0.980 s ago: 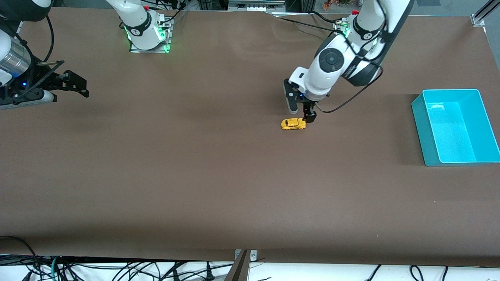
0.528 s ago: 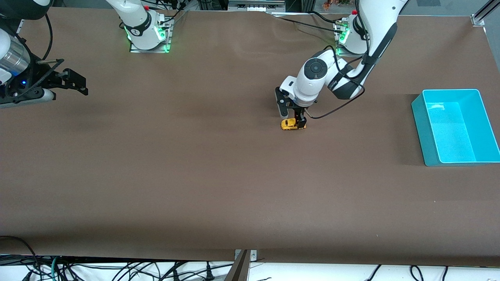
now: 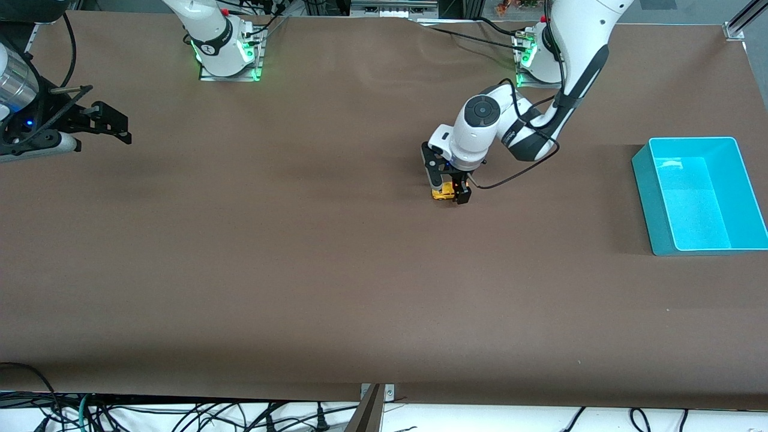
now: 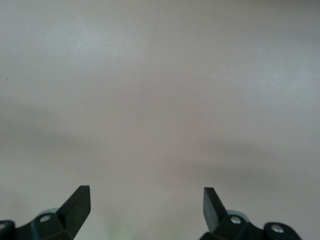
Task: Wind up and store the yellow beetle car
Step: 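Lower the left gripper and grasp the yellow car, then carry the car with the left gripper into the cyan box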
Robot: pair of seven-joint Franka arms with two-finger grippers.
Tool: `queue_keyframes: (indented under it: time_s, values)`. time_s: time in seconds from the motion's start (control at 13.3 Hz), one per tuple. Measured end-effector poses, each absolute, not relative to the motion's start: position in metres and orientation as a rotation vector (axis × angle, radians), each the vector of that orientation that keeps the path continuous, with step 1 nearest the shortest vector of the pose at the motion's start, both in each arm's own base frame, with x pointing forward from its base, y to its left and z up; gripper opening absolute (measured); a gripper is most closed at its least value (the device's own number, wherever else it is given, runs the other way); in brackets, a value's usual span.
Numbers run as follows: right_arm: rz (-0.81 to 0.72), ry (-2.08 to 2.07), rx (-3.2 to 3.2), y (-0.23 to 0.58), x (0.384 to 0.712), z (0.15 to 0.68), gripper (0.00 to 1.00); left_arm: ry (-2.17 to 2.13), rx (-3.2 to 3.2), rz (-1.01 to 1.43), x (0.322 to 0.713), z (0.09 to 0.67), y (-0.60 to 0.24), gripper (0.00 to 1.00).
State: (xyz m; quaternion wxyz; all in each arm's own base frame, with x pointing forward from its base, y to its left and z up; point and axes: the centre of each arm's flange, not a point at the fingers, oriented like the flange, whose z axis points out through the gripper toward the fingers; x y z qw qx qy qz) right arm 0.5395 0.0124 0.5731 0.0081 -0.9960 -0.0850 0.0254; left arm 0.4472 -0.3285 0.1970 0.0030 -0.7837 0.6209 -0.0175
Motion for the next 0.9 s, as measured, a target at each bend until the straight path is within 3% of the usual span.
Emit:
queue_keyframes:
  time_s: [0.15,0.23,0.53,0.9]
  values:
    - [0.113,-0.263,-3.11,0.012,0.538,0.57,1.0,1.986,-2.395,-0.043,0.445,0.187,-0.329,0.97]
    - [0.128,-0.261,-3.109,0.012,0.537,0.569,1.0,1.991,-2.387,-0.039,0.445,0.184,-0.329,0.9]
    - [0.139,-0.259,-3.108,0.011,0.536,0.569,1.0,1.981,-2.393,-0.042,0.447,0.182,-0.329,0.46]
    - [0.137,-0.259,-3.109,0.011,0.536,0.57,1.0,1.854,-2.424,0.075,0.471,0.223,-0.312,0.46]
